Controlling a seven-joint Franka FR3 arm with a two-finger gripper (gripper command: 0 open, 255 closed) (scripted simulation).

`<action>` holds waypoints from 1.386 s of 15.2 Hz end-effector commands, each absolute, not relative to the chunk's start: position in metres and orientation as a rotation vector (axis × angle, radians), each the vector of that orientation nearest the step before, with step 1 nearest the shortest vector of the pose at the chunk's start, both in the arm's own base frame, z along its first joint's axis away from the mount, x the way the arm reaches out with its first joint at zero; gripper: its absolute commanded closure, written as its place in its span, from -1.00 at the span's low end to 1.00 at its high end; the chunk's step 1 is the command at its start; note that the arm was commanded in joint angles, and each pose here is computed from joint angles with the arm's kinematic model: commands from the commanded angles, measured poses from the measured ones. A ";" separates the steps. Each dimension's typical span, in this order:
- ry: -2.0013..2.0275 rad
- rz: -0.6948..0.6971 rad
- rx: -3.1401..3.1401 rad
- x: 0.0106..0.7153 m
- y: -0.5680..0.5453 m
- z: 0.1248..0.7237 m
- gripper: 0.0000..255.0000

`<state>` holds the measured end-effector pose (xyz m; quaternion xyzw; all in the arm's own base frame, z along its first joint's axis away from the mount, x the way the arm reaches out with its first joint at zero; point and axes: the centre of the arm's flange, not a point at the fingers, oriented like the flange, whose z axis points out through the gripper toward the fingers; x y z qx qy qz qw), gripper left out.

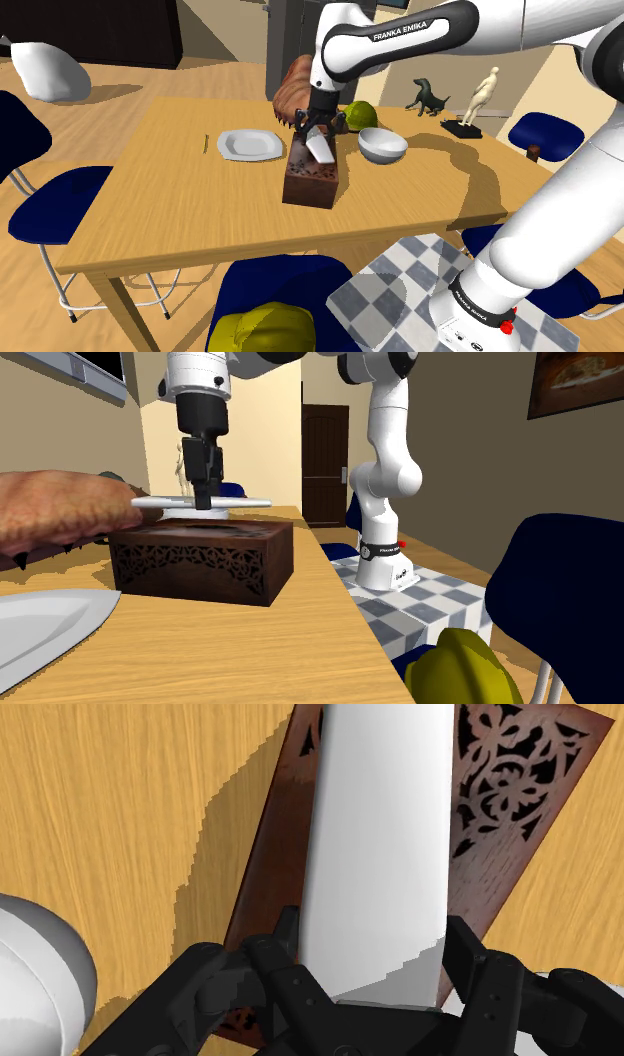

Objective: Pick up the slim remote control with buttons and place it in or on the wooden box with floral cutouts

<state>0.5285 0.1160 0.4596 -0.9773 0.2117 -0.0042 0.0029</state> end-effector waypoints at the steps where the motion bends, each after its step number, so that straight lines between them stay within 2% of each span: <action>1: 0.664 -0.015 -3.064 0.528 0.117 0.448 1.00; 5: 0.664 -0.015 -3.064 0.528 0.117 0.428 1.00; 13: 0.664 -0.015 -3.064 0.528 0.117 0.428 1.00; 14: 0.664 -0.015 -3.064 0.528 0.117 0.428 -1.00; 19: 0.664 -0.015 -3.064 0.528 0.117 0.428 -1.00; 21: 0.664 -0.015 -3.064 0.527 0.117 0.455 -1.00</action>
